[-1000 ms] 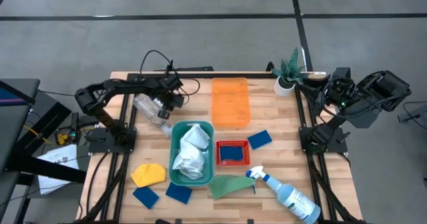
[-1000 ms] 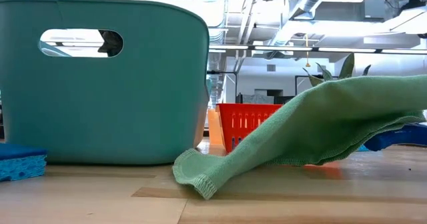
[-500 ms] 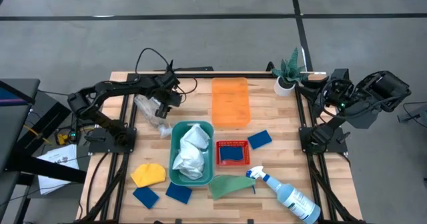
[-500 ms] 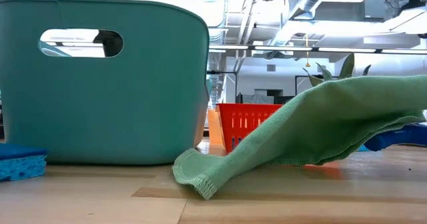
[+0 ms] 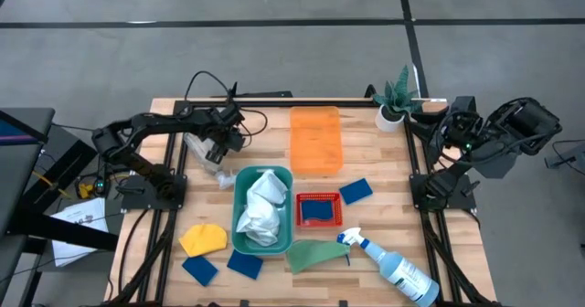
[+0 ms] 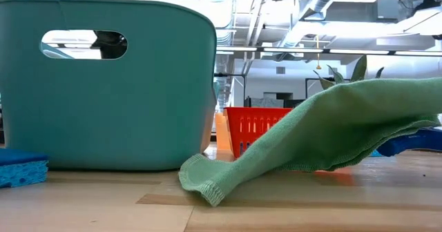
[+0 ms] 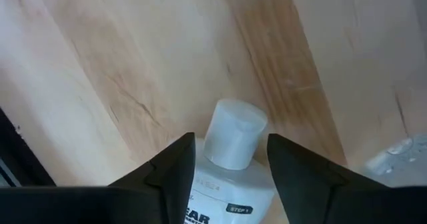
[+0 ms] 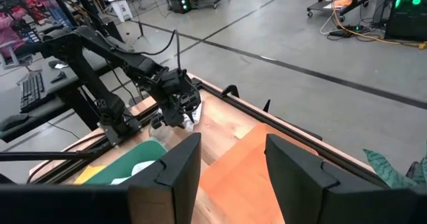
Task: Pick & Place Kitchen Items
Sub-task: Put the white plastic restorer bottle into the orange bin
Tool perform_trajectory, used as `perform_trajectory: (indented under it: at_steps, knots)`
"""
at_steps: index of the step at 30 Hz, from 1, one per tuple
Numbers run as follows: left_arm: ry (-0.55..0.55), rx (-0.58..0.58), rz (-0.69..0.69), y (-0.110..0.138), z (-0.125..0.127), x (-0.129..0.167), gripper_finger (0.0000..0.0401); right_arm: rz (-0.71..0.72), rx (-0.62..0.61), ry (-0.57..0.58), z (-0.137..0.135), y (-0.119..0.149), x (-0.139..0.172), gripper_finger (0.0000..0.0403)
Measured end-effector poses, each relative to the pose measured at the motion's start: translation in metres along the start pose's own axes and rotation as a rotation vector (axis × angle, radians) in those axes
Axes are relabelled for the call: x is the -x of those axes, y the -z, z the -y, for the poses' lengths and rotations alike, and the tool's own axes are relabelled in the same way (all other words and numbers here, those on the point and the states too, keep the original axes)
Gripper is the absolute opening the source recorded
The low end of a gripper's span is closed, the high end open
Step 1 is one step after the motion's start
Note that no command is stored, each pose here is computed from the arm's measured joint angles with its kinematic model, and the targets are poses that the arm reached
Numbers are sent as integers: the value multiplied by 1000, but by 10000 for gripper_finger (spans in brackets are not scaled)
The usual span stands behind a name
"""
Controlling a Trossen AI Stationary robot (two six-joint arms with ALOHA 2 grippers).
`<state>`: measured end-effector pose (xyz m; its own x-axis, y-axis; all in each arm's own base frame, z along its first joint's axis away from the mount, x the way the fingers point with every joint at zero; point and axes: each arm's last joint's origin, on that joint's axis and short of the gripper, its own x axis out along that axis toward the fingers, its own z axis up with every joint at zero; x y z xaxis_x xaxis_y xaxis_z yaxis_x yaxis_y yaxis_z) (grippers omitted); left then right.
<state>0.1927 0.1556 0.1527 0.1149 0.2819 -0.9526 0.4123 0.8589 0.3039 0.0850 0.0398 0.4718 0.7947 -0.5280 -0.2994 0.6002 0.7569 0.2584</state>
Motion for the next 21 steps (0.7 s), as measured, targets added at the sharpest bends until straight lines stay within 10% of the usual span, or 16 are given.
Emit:
perform_trajectory:
  at_steps: [21]
  knots:
    - [22,-52,31,-3,-1,-8,175,-5,-5,1,-3,1,-1,159]
